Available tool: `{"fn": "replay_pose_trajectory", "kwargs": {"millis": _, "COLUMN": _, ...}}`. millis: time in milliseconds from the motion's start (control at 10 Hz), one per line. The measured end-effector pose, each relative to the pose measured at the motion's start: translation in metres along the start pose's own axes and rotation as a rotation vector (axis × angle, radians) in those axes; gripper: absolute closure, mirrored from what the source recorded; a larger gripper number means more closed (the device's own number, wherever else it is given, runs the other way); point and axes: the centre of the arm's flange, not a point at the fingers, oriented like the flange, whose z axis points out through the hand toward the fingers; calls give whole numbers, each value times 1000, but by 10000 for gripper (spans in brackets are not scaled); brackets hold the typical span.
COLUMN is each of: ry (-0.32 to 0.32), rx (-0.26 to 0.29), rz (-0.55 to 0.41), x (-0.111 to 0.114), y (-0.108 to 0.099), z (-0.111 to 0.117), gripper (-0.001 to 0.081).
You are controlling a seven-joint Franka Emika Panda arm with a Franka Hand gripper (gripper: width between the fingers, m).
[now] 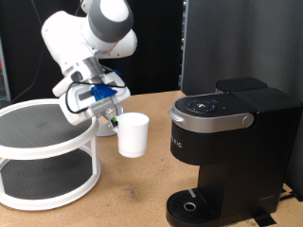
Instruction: Make a cup of coffee with the keurig machine
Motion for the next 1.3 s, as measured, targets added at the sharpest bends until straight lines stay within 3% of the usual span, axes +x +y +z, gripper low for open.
{"fn": "replay_pose_trajectory", "kwargs": {"millis": 700, "ry": 8, "rx": -39, "rz": -17, "x": -38, "y": 19, "z": 50, "gripper": 734}}
{"fn": "replay_pose_trajectory", "kwargs": {"millis": 1300, "ry": -24, "rx": -29, "rz": -22, "x": -36, "y": 11, "z": 67, "gripper": 734}}
